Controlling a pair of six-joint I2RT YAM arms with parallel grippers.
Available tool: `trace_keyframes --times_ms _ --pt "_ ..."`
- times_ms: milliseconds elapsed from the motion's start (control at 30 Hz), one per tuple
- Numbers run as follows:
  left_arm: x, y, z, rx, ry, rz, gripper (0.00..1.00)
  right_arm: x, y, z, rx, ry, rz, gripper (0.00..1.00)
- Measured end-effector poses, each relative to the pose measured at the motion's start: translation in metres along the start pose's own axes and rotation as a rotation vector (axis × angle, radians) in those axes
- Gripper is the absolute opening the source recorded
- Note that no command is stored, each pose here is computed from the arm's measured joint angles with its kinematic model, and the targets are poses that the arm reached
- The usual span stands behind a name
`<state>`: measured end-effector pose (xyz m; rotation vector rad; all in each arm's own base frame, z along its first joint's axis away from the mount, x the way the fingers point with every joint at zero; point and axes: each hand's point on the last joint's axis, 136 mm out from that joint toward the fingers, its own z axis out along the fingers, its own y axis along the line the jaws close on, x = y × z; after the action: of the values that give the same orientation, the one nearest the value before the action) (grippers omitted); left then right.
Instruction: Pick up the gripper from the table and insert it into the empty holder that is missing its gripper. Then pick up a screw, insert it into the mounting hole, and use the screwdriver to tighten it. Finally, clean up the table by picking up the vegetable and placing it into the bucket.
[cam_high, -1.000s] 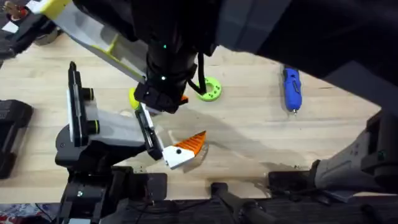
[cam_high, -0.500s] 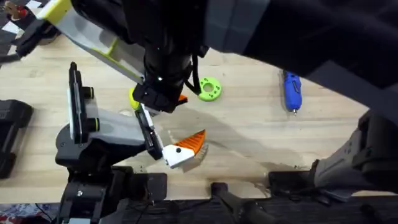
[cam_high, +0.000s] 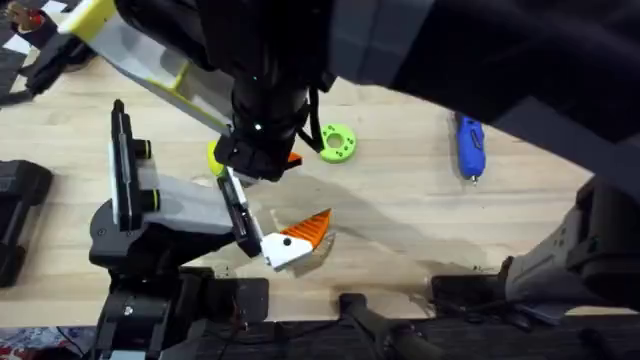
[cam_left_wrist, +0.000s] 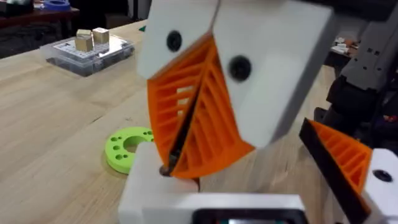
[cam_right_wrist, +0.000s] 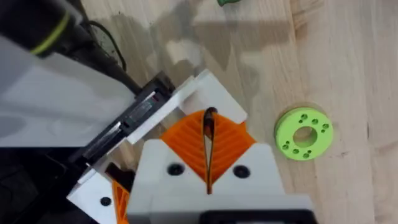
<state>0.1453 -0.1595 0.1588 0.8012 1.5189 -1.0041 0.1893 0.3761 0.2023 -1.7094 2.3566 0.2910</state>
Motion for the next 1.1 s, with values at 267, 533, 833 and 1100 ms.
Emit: trace_keyframes --times_ms 267,533,833,1100 --pt "0.000 0.000 0.000 0.000 0.000 0.000 0.987 0.000 0.000 0.000 0.000 0.000 -0.015 0.009" --pt "0.000 0.000 0.000 0.000 0.000 0.006 0.986 0.004 -0.014 -0.003 0.032 0.010 0.003 0.967" --pt "0.000 0.000 0.000 -0.001 -0.001 0.022 0.986 0.002 -0.006 -0.018 0.026 -0.032 -0.012 0.995" --pt "0.000 0.000 0.000 -0.001 -0.001 0.022 0.987 0.000 -0.003 -0.052 0.015 -0.128 -0.010 0.995"
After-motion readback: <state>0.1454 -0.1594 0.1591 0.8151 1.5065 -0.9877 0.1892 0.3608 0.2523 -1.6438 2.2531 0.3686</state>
